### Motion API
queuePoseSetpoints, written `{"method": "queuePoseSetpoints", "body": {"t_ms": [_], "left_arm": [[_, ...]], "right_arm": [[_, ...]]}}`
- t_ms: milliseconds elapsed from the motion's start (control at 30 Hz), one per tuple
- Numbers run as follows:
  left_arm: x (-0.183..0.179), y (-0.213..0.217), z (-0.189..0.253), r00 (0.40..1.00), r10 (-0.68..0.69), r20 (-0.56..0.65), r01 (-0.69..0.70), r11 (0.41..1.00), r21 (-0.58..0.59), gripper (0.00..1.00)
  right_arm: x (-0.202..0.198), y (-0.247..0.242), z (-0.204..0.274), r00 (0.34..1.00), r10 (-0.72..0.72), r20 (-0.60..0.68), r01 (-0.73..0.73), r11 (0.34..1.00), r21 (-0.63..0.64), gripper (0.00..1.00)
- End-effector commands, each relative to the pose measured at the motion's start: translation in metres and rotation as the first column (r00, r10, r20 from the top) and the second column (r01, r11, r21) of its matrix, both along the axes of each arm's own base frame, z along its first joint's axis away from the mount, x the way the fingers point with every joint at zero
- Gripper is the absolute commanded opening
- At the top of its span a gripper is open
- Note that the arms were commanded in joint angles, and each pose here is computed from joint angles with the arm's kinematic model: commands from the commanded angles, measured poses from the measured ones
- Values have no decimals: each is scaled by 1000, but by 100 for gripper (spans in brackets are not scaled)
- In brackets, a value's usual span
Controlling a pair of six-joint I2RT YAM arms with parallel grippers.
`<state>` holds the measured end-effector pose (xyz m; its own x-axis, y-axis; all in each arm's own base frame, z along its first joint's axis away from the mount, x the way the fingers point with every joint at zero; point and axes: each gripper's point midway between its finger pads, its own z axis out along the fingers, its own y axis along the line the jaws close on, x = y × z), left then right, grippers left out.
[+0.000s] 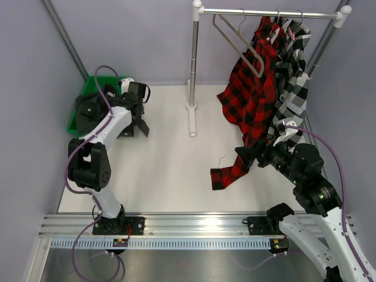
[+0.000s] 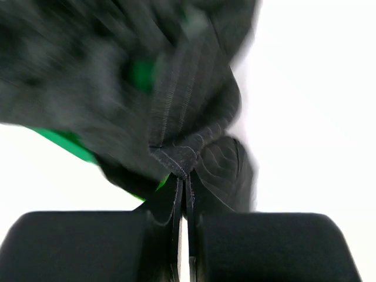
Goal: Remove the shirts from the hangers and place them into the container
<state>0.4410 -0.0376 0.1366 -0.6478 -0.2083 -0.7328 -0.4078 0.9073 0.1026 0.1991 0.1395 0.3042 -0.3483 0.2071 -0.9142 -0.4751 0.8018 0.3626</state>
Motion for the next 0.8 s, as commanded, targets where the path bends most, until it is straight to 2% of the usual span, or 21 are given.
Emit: {"method": "queuePoseSetpoints", "body": {"t_ms": [0,200,367,567,633,667,767], "left_arm": [[10,53,70,987,92,135,-104,991,82,0],[19,127,114,945,227,236,-256,961,100,0],[30,182,108,913,324,247,-358,928,107,0],[59,216,52,910,385,154,-400,913,80,0],[69,220,41,913,385,133,-396,915,76,0],[72,223,18,918,386,86,-393,916,84,0],[79,229,-10,921,388,39,-390,918,72,2]], "right_arm": [[-1,4,6,1000,23,21,-23,1000,15,99],[0,5,4,1000,28,13,-28,1000,14,100],[3,7,0,1000,31,-3,-31,1000,8,99],[8,10,-8,999,32,-35,-32,999,-7,99],[10,10,-9,999,31,-40,-32,999,-12,99],[11,11,-11,998,31,-51,-31,999,-15,99],[14,11,-14,998,26,-62,-28,999,-24,100]]}}
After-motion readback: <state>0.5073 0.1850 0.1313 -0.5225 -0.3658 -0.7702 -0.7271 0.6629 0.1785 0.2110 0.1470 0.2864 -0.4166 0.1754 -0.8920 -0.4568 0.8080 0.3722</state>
